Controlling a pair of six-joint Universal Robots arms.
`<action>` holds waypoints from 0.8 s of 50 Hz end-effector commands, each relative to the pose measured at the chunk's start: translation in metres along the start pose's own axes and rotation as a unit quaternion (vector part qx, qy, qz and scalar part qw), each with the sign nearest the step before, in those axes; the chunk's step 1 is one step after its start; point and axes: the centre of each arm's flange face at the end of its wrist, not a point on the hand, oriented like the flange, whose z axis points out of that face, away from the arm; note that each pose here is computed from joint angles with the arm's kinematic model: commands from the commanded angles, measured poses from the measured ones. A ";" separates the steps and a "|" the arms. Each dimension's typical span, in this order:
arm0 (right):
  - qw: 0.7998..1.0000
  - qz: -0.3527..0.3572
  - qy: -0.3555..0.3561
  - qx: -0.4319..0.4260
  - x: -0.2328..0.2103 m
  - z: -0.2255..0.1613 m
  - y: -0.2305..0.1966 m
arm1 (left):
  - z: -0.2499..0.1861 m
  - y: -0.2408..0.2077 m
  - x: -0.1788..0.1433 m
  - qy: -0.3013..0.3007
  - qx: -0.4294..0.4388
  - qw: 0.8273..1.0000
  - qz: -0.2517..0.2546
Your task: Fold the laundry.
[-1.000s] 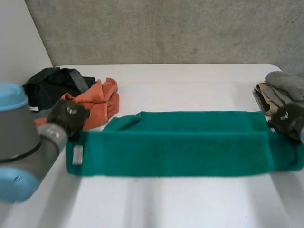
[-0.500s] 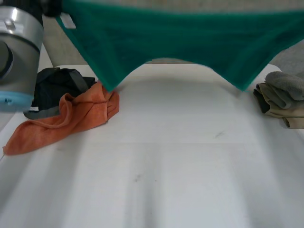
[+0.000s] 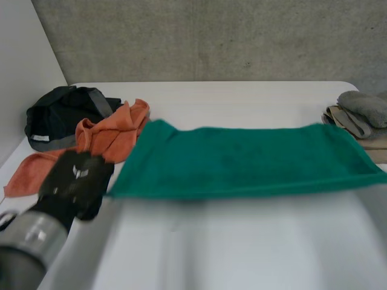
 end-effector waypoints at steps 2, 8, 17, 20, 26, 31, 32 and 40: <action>0.995 -0.044 -0.089 -0.022 -0.001 -0.020 0.006 | -0.053 0.007 0.005 0.051 -0.085 0.995 0.010; 0.993 -0.041 -0.109 -0.008 -0.015 0.009 0.004 | -0.013 0.008 0.002 0.050 -0.083 0.995 0.004; 0.997 -0.051 -0.040 0.045 -0.025 0.071 -0.009 | 0.081 -0.002 -0.007 0.002 -0.047 0.999 0.017; 0.996 -0.054 -0.014 0.069 -0.030 0.094 -0.017 | 0.114 -0.013 -0.007 -0.015 -0.021 0.999 0.020; 0.993 -0.058 0.030 0.098 -0.041 0.132 -0.032 | 0.176 -0.020 -0.009 -0.044 0.010 0.998 0.037; 0.988 -0.064 0.066 0.120 -0.045 0.155 -0.040 | 0.213 -0.016 -0.006 -0.056 0.023 0.997 0.052; 0.988 -0.064 0.072 0.122 -0.045 0.159 -0.041 | 0.218 -0.016 -0.005 -0.058 0.025 0.997 0.054; 0.979 -0.072 0.118 0.148 -0.048 0.184 -0.051 | 0.253 -0.013 0.002 -0.069 0.055 0.994 0.064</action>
